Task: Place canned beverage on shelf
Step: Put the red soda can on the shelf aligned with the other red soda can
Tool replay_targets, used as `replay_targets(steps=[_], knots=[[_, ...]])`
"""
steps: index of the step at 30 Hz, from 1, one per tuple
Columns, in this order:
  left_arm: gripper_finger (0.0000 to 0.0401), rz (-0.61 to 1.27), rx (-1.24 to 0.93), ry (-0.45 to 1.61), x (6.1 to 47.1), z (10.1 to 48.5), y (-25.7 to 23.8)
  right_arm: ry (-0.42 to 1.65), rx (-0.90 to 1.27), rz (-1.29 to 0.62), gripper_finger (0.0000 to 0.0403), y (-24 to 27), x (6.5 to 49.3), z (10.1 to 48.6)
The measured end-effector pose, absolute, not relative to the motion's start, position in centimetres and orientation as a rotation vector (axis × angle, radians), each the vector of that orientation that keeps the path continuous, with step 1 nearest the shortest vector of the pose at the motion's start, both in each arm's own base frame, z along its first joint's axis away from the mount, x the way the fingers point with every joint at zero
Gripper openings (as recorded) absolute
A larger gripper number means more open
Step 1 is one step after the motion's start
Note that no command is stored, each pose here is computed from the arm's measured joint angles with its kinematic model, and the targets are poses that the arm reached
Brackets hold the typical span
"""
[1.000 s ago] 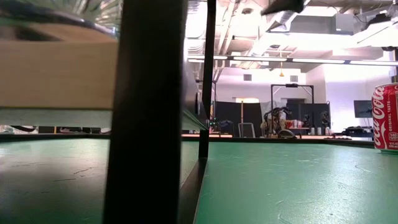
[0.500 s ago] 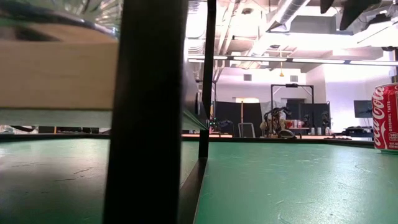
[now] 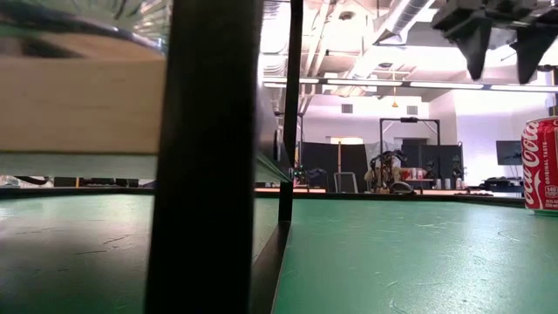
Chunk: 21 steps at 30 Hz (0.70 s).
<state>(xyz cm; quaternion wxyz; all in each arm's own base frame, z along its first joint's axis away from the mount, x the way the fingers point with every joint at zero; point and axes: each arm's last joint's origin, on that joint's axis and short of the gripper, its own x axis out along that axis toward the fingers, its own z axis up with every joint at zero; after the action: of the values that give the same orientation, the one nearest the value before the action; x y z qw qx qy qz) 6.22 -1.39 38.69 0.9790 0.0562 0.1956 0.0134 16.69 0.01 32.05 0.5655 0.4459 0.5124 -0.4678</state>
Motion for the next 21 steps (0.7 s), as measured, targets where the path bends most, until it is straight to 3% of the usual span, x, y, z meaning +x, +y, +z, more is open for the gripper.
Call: replay_targets(steps=[12,21], knots=[[0.0,0.002,0.121,0.433,7.0,38.5,-1.8,1.257,1.086,-1.266,0.0384,0.8,14.4,28.1],[0.0,-0.024,0.122,0.436,7.0,38.4,-1.9,1.232,1.091,-1.272,0.0383,0.7,12.3,26.9]])
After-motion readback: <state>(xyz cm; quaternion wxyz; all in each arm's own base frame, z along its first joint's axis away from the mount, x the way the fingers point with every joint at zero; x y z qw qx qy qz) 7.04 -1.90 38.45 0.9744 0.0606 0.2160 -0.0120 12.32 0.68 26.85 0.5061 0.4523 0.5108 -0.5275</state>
